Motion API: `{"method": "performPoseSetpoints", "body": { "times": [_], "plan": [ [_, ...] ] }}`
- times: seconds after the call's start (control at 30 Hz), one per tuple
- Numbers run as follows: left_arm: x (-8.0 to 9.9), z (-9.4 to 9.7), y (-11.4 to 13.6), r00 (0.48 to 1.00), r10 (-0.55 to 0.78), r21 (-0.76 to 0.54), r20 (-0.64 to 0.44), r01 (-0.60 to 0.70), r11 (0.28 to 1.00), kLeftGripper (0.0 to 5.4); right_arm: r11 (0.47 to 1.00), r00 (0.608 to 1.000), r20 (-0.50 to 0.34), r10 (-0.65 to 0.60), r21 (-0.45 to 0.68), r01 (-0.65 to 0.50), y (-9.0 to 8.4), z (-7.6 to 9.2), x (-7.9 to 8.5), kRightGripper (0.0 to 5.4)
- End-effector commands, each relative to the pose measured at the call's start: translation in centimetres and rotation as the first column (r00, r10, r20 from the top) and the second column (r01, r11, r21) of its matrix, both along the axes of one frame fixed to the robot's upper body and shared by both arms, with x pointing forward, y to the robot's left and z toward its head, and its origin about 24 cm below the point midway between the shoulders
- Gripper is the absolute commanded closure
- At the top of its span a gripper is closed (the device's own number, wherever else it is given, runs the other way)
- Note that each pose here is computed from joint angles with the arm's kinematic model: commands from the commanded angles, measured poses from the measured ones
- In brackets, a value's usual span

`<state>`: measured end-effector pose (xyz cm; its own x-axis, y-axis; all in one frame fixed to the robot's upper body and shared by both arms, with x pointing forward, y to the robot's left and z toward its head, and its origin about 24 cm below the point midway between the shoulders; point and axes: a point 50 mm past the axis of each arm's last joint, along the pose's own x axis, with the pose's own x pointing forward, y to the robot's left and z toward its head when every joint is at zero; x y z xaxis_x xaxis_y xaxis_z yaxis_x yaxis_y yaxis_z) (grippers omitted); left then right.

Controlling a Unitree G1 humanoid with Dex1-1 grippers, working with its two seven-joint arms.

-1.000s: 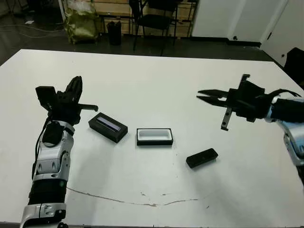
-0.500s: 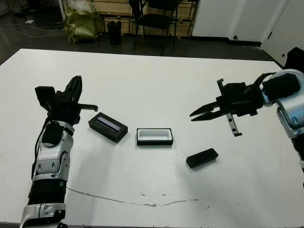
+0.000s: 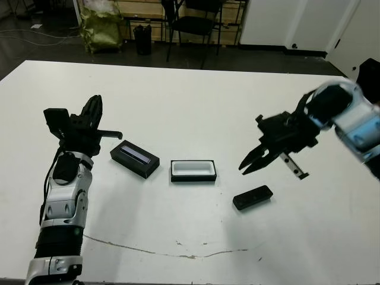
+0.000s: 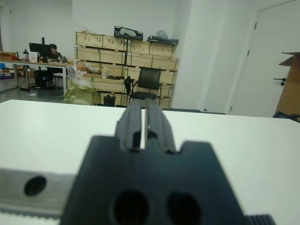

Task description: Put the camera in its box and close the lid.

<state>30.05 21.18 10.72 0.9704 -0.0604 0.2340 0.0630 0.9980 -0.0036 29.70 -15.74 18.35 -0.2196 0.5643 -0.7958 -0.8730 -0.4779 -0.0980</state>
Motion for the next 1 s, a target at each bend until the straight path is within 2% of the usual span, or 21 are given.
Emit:
{"method": "performPoseSetpoints", "body": {
  "times": [0.03,0.17,0.23,0.3,0.43,0.53,0.87,1.0],
  "plan": [
    [-0.5,-0.8,-0.4,0.999,0.008,0.017,-0.043,-0.008,1.0,5.38,1.0,0.998,-0.063,-0.021,-0.008,0.02,-0.8,-0.7,-0.3,5.39],
    [-0.7,-0.7,-0.5,0.999,0.007,0.008,-0.042,-0.007,1.0,5.38,0.998,0.999,-0.043,-0.02,-0.066,0.017,-1.2,-0.7,-0.8,5.39],
    [-0.9,-0.6,-0.5,0.999,0.014,0.007,-0.047,-0.014,1.0,5.38,0.988,0.997,0.013,-0.077,-0.132,0.078,-1.4,-0.3,-1.2,5.39],
    [-1.2,-0.5,-0.5,0.998,0.02,0.002,-0.061,-0.02,1.0,5.38,0.978,0.998,0.018,-0.06,-0.199,0.062,-1.3,-0.5,-1.7,5.39],
    [-1.8,-0.3,-0.5,0.996,0.029,-0.022,-0.079,-0.03,0.999,5.38,0.978,0.989,-0.097,-0.115,-0.183,0.096,-0.9,-0.4,-2.3,5.39],
    [-1.8,-0.4,-0.6,0.996,0.021,-0.026,-0.081,-0.023,0.999,5.38,0.979,0.987,-0.117,-0.109,-0.186,0.086,-1.0,-0.9,-2.3,5.39],
    [-1.7,-0.2,-0.9,0.996,0.022,-0.022,-0.087,-0.024,0.999,5.38,0.985,0.968,-0.237,-0.087,-0.164,0.048,-2.1,-5.1,-1.9,5.39],
    [-1.7,-0.2,-1.0,0.997,0.016,-0.014,-0.076,-0.017,1.0,5.38,0.981,0.963,-0.251,-0.093,-0.186,0.046,-2.2,-5.9,-1.7,5.39]
  ]
}}
